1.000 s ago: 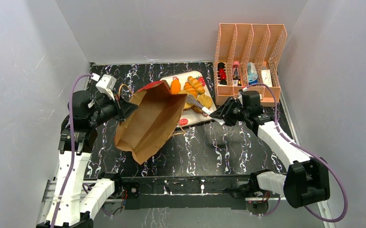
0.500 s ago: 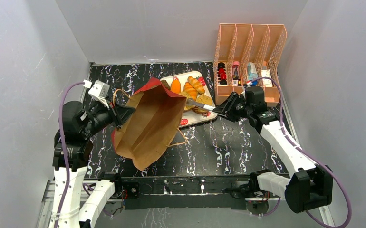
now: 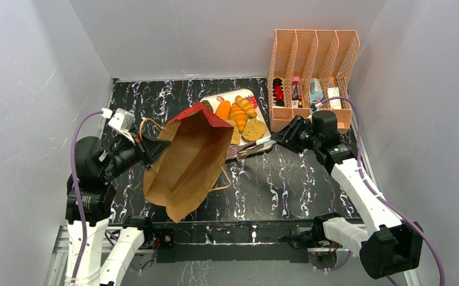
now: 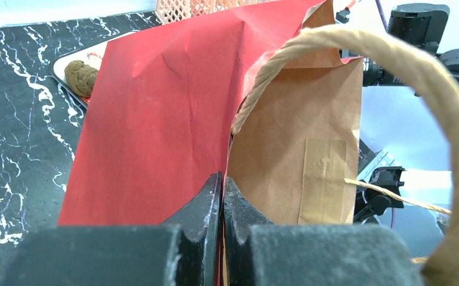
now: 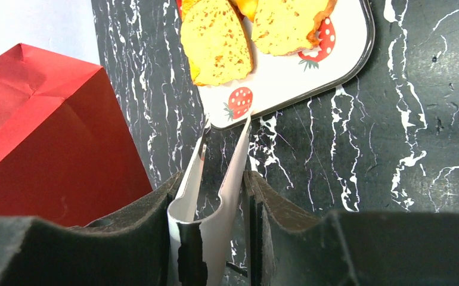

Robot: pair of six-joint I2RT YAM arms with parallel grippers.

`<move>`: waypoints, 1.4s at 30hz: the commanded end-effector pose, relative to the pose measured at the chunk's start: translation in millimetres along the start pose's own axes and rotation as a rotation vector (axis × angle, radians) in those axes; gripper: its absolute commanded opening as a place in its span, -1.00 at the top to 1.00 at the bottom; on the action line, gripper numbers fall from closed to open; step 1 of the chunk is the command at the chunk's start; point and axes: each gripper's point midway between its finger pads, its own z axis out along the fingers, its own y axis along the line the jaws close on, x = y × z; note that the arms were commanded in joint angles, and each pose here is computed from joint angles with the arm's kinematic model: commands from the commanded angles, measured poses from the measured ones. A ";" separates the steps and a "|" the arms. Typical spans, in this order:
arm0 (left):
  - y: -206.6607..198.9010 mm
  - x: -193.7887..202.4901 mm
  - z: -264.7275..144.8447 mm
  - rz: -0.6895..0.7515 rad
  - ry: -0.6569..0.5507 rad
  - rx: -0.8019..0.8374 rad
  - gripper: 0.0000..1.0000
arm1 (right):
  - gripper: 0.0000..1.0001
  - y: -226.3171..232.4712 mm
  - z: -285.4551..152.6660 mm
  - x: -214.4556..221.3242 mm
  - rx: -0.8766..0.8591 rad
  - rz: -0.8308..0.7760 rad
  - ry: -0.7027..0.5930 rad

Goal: Take the fake bread out of the paper bag
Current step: Place the fake bread in the container, then place the clamp at the center of the board.

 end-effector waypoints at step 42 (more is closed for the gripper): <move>85.5 -70.1 -19.0 -0.585 -0.503 -0.526 1.00 | 0.79 173.6 57.0 56.5 -0.185 -0.465 0.084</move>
